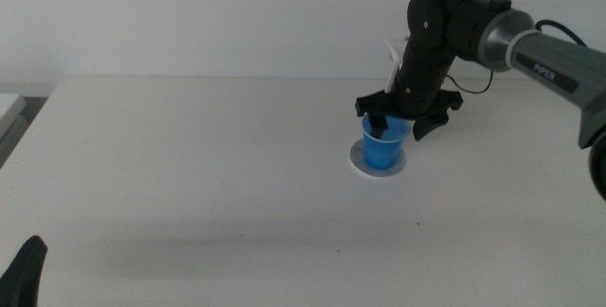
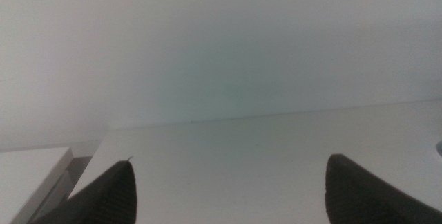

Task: Place an empty cup on a cup mat.

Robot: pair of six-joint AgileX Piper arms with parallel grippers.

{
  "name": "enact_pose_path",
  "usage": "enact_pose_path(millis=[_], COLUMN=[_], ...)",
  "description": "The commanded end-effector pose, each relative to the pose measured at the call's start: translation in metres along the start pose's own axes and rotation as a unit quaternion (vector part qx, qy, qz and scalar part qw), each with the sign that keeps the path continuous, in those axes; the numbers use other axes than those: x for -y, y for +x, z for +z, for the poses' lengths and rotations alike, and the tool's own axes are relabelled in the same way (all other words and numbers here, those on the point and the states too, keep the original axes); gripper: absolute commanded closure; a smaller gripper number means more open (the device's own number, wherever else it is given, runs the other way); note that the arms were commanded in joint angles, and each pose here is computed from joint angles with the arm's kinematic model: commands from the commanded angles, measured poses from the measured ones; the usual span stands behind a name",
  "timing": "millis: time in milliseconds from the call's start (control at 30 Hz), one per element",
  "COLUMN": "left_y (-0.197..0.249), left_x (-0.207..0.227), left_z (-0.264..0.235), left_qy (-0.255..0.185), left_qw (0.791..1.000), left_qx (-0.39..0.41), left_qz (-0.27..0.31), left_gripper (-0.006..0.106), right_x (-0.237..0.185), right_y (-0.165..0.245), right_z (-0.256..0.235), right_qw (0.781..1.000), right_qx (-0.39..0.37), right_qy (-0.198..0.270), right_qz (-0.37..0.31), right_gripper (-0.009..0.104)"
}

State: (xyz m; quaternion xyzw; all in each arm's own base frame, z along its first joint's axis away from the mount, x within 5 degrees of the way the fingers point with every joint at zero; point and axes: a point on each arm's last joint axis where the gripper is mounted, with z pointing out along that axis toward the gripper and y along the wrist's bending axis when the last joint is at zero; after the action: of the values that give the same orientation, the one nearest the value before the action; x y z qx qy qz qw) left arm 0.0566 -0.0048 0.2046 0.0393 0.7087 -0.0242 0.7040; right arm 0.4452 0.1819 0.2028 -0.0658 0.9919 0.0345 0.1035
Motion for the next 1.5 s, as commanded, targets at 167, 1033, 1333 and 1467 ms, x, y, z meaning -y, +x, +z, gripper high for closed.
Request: enact_pose_path(millis=[167,1033,1333,1467], left_y=[-0.001,-0.001,-0.001,-0.001], left_x=[0.0,0.0,0.0,0.0], left_z=[0.0,0.0,0.0,0.0], left_qy=[0.001,0.001,0.001,0.001], left_qw=[1.0,1.0,1.0,1.0], left_qx=[0.005,0.005,0.005,0.005], left_qz=[-0.001,-0.001,-0.001,-0.001], left_gripper=[0.007,0.007,0.007,0.007], right_x=[0.006,0.114,0.116,0.118], right_y=[-0.002,0.284,0.344,0.362], right_z=[-0.095,-0.213,-0.17,-0.14], right_qw=[0.992,0.879,0.841,0.832], right_qx=[0.116,0.476,0.541,0.554], right_qy=[-0.022,0.014,0.007,0.011], right_qz=[-0.039,0.027,0.024,0.016], right_gripper=[0.019,0.019,0.02,0.02])
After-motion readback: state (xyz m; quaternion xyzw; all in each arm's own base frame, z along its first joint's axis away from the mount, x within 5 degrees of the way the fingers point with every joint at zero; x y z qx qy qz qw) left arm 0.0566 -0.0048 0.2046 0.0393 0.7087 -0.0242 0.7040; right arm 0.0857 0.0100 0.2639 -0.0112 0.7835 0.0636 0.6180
